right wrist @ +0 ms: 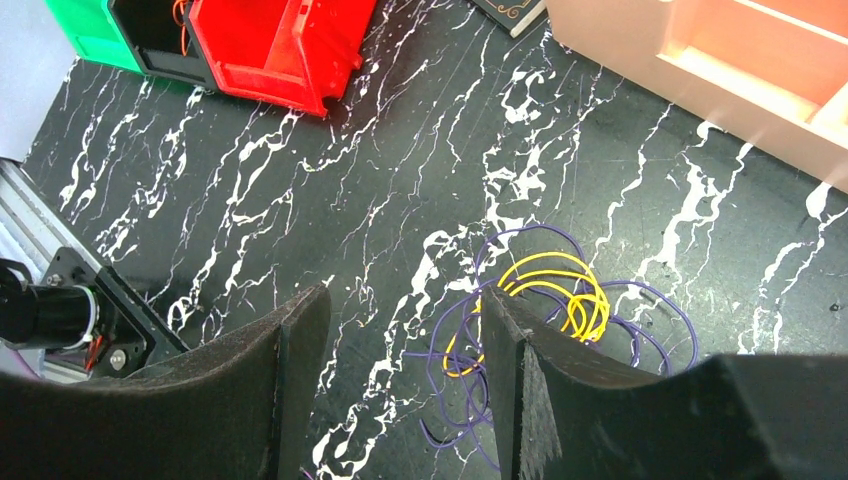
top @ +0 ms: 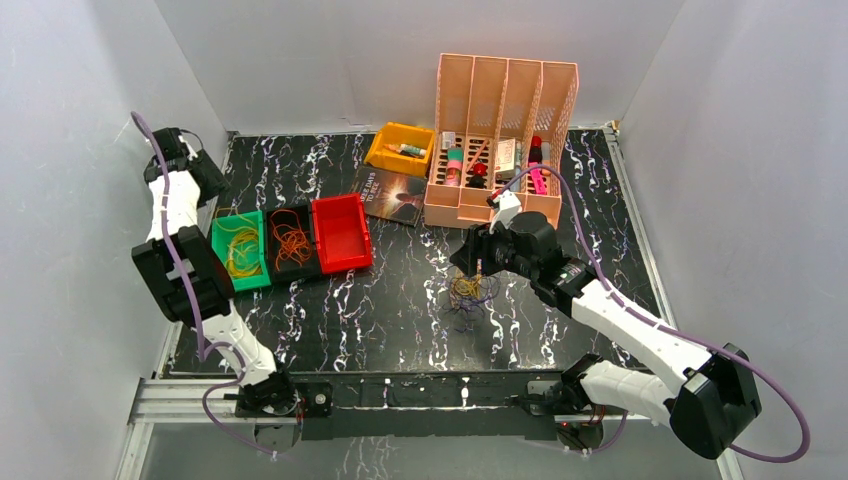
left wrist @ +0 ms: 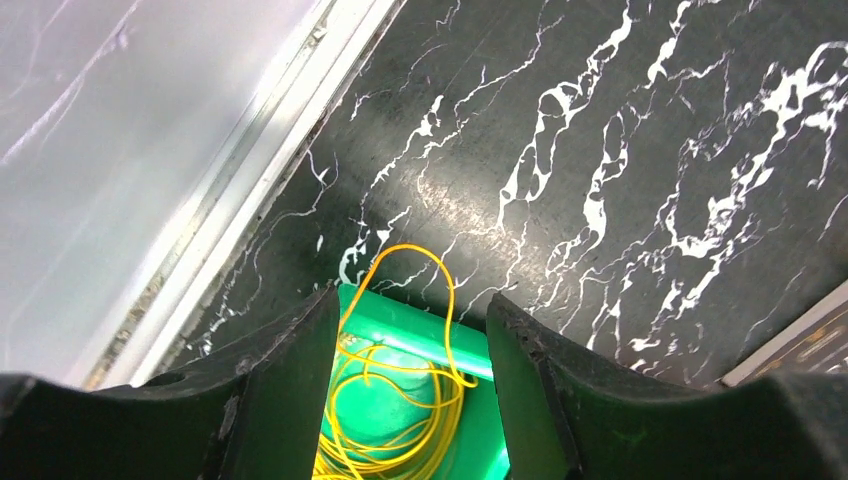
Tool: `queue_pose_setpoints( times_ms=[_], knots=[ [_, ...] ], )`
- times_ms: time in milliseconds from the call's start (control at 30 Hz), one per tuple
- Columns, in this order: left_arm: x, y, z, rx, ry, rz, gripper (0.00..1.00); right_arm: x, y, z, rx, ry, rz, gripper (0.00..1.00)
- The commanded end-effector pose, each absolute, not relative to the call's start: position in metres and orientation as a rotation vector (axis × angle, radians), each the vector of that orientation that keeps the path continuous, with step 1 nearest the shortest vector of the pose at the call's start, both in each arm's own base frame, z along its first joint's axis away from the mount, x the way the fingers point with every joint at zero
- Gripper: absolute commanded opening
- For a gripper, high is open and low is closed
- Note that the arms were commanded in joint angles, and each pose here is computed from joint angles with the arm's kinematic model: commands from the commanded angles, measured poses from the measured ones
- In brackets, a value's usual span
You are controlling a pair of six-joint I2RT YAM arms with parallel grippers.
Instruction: Untangle the cables
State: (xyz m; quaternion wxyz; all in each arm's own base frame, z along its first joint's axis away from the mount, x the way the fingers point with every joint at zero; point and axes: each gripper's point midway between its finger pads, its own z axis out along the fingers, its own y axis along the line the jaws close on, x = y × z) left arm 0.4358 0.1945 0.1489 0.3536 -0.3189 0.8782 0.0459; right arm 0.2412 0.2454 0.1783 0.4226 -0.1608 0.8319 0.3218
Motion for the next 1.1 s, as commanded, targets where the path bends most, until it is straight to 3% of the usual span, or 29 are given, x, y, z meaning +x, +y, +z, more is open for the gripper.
queue_pose_setpoints(
  times_ms=[0, 700, 933, 1067],
  knots=[
    [0.434, 0.194, 0.148, -0.585, 2.414, 0.122, 0.55, 0.243, 0.249, 0.183, -0.423, 2.058, 0.814, 0.66],
    [0.426, 0.2, 0.109, -0.568, 2.541, 0.161, 0.45, 0.239, 0.254, 0.181, -0.418, 2.07, 0.859, 0.66],
    [0.422, 0.205, 0.105, -0.61, 2.561, 0.205, 0.37, 0.239, 0.256, 0.18, -0.421, 2.071, 0.87, 0.65],
    [0.42, 0.205, 0.1, -0.632, 2.573, 0.207, 0.27, 0.239, 0.256, 0.18, -0.421, 2.072, 0.87, 0.65]
  ],
)
